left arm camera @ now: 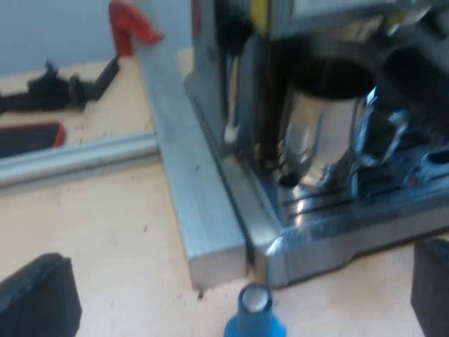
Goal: Remove mug from coffee machine
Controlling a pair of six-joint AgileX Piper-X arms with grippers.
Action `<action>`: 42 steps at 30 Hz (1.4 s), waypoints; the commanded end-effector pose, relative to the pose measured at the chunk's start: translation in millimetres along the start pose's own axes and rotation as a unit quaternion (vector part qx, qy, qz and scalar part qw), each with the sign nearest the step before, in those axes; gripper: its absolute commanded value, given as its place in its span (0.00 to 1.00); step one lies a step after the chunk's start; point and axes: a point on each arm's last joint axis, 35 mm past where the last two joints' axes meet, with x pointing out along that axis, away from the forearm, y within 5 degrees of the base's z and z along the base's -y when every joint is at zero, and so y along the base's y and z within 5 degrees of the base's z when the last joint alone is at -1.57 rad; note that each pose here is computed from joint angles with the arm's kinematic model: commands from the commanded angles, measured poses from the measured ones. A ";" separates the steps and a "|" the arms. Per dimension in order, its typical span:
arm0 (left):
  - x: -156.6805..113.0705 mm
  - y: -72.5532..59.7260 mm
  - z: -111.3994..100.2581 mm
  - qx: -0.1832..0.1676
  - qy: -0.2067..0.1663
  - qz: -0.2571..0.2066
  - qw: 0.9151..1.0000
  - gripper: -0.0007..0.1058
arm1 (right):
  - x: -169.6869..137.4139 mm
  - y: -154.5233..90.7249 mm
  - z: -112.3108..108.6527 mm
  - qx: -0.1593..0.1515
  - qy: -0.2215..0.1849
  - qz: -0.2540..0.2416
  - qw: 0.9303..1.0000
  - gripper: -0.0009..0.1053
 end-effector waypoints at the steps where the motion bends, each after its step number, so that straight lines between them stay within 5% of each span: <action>1: -6.1 -3.2 9.5 0.001 -0.014 -0.011 1.000 0.93 | -3.2 1.4 16.6 -0.014 -0.009 0.037 0.999 0.59; 9: -18.6 -11.6 29.0 0.022 -0.031 -0.070 0.997 0.93 | 5.6 10.5 53.9 -0.070 0.013 0.144 0.987 0.59; 19: -0.6 -20.6 41.1 0.040 -0.012 -0.173 0.984 0.93 | 26.1 37.5 73.6 -0.129 0.021 0.267 0.955 0.59; 26: 8.7 -19.7 35.6 0.046 -0.008 -0.177 0.983 0.93 | 44.7 73.2 84.2 -0.187 -0.010 0.301 0.935 0.59; 35: 44.4 -15.4 10.0 0.051 -0.029 -0.200 0.978 0.93 | 68.5 122.3 88.7 -0.237 -0.041 0.256 0.936 0.59; 42: 59.2 -11.5 -8.1 0.050 -0.020 -0.199 0.978 0.93 | 94.7 149.0 74.5 -0.233 -0.064 0.233 0.942 0.59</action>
